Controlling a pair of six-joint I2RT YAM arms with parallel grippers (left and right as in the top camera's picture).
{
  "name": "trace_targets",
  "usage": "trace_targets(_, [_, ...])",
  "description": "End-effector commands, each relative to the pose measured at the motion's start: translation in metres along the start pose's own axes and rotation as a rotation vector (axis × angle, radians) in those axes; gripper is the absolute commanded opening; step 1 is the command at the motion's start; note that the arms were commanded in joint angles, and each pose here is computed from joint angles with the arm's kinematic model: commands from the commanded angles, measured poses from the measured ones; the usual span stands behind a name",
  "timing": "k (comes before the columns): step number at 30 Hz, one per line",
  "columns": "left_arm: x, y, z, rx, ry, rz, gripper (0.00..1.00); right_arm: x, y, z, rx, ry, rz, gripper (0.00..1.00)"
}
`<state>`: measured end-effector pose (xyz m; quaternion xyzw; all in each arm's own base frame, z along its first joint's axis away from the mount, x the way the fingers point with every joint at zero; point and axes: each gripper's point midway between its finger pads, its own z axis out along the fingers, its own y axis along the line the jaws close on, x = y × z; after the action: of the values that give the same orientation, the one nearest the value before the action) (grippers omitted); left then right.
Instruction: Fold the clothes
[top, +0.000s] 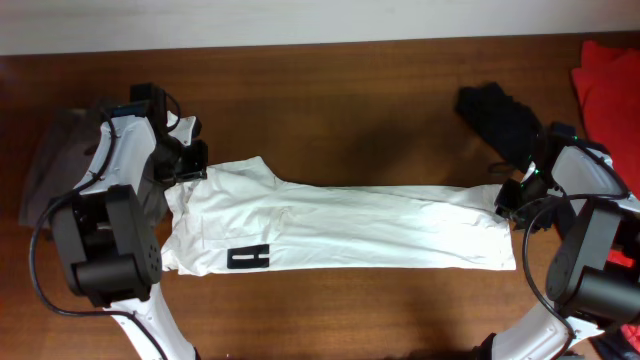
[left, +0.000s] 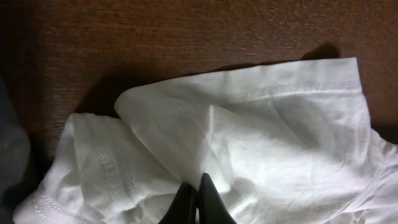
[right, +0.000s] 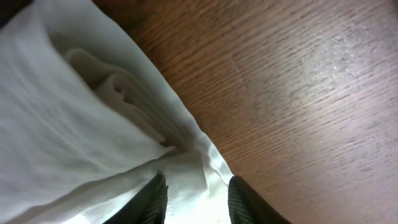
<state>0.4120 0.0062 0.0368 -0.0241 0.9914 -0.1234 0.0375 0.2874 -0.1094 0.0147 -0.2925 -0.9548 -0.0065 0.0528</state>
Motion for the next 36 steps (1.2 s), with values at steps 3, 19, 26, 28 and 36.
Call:
trace_targets(3, [-0.002,-0.003,-0.012,-0.002,-0.026,0.018,0.01,-0.006,0.010,-0.012,-0.057,-0.036,-0.024,0.36])
trace_targets(19, [0.000,-0.003,-0.012,-0.002,-0.017,0.016,0.02,-0.001,0.005,0.000,-0.039,-0.030,-0.050,0.37])
trace_targets(26, [0.000,-0.003,-0.012,-0.001,-0.017,0.016,0.01,0.000,0.008,0.005,-0.055,-0.033,-0.052,0.31])
trace_targets(28, [0.000,-0.003,-0.012,-0.001,-0.017,0.016,0.02,-0.001,0.009,0.005,-0.060,-0.036,-0.052,0.24])
trace_targets(36, [0.000,-0.003,-0.012,-0.002,-0.017,0.016,0.01,-0.001,0.008,0.003,-0.054,-0.036,-0.031,0.08])
